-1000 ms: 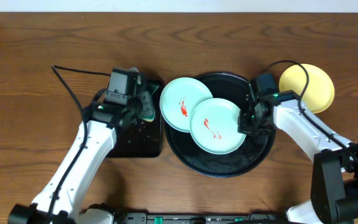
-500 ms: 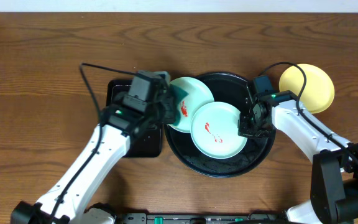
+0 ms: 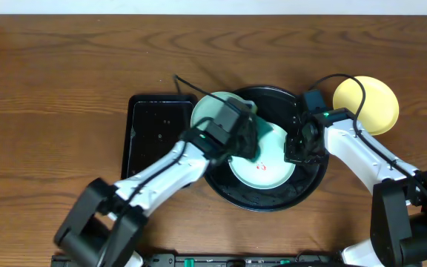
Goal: Clean dirty plates on tray and stack at the side
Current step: 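Scrub the pale-green plate with the sponge in the left gripper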
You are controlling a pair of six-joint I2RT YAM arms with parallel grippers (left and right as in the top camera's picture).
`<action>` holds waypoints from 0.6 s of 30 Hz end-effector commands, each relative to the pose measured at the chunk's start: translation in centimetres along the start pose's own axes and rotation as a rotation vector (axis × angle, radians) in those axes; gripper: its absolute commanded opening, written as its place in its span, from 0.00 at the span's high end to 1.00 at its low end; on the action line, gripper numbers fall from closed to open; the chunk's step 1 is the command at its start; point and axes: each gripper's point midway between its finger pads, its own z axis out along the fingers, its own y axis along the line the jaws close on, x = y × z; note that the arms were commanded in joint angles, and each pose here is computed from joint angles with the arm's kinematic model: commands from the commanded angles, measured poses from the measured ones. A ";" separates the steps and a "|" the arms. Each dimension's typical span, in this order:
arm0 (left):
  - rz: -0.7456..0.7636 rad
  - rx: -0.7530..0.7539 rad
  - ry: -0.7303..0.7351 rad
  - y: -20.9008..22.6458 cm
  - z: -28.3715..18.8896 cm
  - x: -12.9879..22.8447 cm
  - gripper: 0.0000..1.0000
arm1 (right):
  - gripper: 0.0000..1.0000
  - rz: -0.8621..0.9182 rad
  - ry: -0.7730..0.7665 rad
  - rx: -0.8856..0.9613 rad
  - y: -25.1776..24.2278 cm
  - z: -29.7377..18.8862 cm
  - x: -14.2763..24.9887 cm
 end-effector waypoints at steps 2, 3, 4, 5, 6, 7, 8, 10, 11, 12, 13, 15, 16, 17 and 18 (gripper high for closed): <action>-0.069 0.023 0.042 -2.0 2.0 1.5 0.92 | 0.99 0.007 -0.012 0.021 -0.3 -0.2 0.0; -0.079 0.020 0.056 -2.1 2.4 2.0 0.93 | 0.99 0.006 -0.012 0.020 -0.3 -0.2 0.0; -0.085 0.017 0.070 -2.2 2.7 2.5 0.93 | 0.99 0.006 -0.012 0.020 -0.3 -0.2 0.0; -0.087 0.014 0.081 -2.3 3.0 3.0 0.93 | 0.99 0.007 -0.013 0.021 -0.3 -0.2 0.0; -0.083 0.008 0.092 -2.3 3.1 3.4 0.93 | 0.99 0.006 -0.014 0.025 -0.4 -0.2 0.0; -0.083 -0.013 0.099 -1.9 3.2 3.7 0.93 | 0.99 0.007 -0.016 0.031 -0.5 -0.2 0.0; -0.086 -0.047 0.100 -1.3 3.2 3.9 0.92 | 0.99 0.007 -0.019 0.037 -0.6 -0.2 -0.1; -0.091 -0.167 0.084 1.1 2.9 4.0 0.92 | 0.99 0.007 -0.021 0.042 -0.6 -0.2 -0.1; -0.092 -0.231 0.072 2.4 2.6 3.9 0.93 | 0.99 0.007 -0.021 0.042 -0.6 -0.2 -0.1; -0.092 -0.296 0.057 3.7 2.3 3.8 0.93 | 0.99 0.007 -0.021 0.042 -0.6 -0.2 -0.1; -0.089 -0.360 0.040 5.0 1.9 3.7 0.92 | 0.99 0.007 -0.021 0.042 -0.6 -0.2 -0.1; -0.082 -0.475 0.006 7.2 0.9 3.2 0.93 | 0.99 0.007 -0.021 0.042 -0.6 -0.2 -0.1; -0.081 -0.502 -0.002 7.8 0.6 3.1 0.93 | 0.99 0.007 -0.020 0.042 -0.6 -0.2 -0.1; -0.083 -0.516 -0.008 8.1 0.3 2.9 0.93 | 0.99 0.007 -0.021 0.042 -0.6 -0.2 -0.1; -0.087 -0.514 -0.012 8.1 0.1 2.8 0.93 | 0.99 0.007 -0.020 0.042 -0.7 -0.2 -0.1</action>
